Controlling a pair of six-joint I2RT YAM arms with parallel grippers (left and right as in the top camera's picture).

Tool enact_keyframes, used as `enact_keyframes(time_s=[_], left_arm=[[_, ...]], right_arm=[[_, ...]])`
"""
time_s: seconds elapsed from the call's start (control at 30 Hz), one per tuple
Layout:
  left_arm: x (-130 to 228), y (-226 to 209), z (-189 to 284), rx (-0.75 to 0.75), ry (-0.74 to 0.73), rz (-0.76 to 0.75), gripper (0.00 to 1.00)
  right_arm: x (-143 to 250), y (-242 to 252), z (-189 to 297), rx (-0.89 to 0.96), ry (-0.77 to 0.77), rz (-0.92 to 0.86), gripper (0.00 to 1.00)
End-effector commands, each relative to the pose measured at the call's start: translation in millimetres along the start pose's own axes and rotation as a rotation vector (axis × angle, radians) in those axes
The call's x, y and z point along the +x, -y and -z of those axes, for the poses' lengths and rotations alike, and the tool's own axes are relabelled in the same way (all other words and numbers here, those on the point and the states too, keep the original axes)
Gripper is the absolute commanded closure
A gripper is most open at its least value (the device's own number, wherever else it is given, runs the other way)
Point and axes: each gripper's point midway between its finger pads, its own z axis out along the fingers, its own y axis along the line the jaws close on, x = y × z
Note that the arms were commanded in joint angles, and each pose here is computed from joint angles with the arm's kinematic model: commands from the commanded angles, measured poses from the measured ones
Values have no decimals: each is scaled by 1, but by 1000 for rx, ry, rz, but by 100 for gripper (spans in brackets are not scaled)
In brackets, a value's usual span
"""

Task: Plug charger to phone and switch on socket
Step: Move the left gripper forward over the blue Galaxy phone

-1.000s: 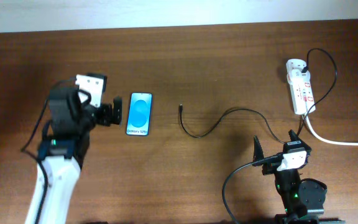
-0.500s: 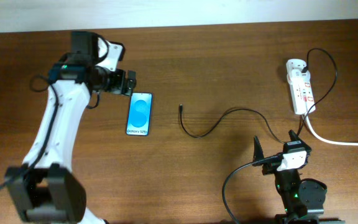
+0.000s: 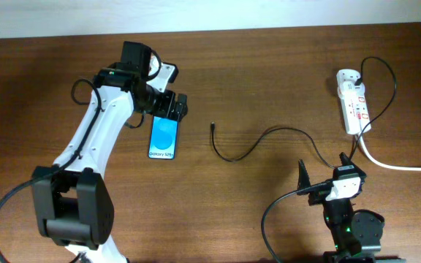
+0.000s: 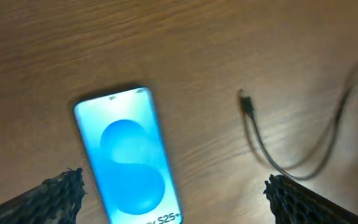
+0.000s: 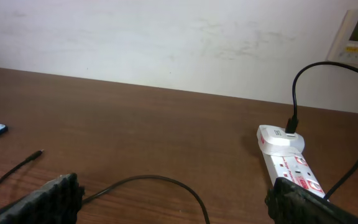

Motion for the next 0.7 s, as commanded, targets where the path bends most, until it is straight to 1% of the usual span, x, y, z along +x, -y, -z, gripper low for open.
enact_keyframes(time_s=[0.0,0.2,0.23,0.27,0.37,0.67], left_arm=[[-4,-23,1,-133,6,153,1],[-1,-24,1,-137,-5,162,1],[-1,-24,1,-137,-4,176,1],[-1,-24,1,-137,0,245,1],[0,-24,0,-138,3,299,1],[1,-26,-1,-145,-4,300,1]], right_arm=[[3,2,0,8,-7,-12,2],[3,2,0,8,-7,-12,2],[3,2,0,8,-7,-12,2],[3,2,0,8,-7,-12,2],[3,2,0,8,-7,-12,2],[3,2,0,8,-7,-12,2]])
